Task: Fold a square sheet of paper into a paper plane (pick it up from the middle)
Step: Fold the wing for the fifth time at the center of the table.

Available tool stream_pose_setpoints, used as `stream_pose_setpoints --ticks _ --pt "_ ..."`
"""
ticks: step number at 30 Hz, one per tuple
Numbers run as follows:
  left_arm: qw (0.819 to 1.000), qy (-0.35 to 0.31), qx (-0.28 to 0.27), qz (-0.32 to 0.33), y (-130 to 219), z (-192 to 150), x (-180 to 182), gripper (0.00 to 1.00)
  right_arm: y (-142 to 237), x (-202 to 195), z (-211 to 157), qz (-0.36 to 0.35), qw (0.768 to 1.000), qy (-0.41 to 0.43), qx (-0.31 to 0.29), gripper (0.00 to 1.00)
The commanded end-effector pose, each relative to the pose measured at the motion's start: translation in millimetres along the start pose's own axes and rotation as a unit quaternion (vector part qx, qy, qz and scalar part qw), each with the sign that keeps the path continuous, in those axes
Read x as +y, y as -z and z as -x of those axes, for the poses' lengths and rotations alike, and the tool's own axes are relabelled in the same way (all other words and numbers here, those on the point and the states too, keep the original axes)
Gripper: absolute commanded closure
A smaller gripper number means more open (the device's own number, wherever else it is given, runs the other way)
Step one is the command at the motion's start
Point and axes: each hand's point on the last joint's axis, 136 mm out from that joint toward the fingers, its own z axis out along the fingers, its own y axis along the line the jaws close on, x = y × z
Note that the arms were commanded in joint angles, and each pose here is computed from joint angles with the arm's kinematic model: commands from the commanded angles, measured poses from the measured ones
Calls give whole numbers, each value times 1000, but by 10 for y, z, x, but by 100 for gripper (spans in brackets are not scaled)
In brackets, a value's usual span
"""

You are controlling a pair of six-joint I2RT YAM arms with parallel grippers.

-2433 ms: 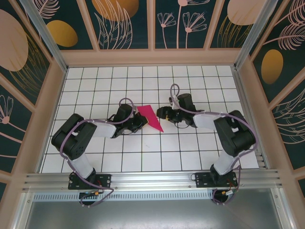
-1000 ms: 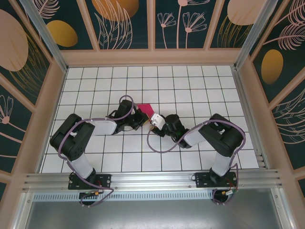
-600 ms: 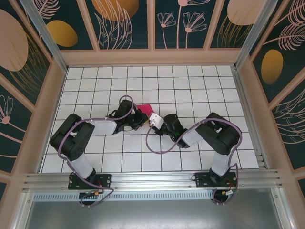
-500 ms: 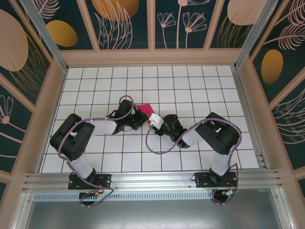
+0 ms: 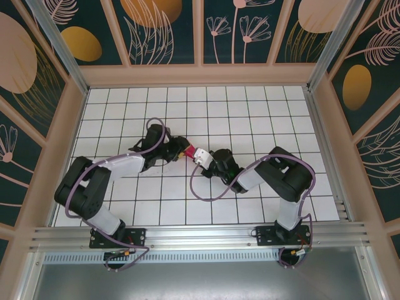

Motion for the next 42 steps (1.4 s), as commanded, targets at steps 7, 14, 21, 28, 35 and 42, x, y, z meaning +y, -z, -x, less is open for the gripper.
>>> stream_pose_setpoints --ticks 7,14,21,28,35,42 --pt "997 -24 -65 18 282 271 16 52 -37 135 126 64 993 -97 1 100" --pt "993 -41 -108 -1 478 326 18 48 -61 169 135 102 974 -202 20 100" --pt "993 -59 -104 -24 509 232 74 46 -136 129 113 125 941 -310 51 100" --pt "993 -65 -82 -47 448 104 171 46 -175 32 78 152 903 -394 76 100" --pt "993 -74 -60 -74 355 10 196 48 -166 -40 53 163 874 -449 86 100" --pt "991 -88 -33 -95 197 -87 144 51 -123 -48 88 196 843 -494 82 100"
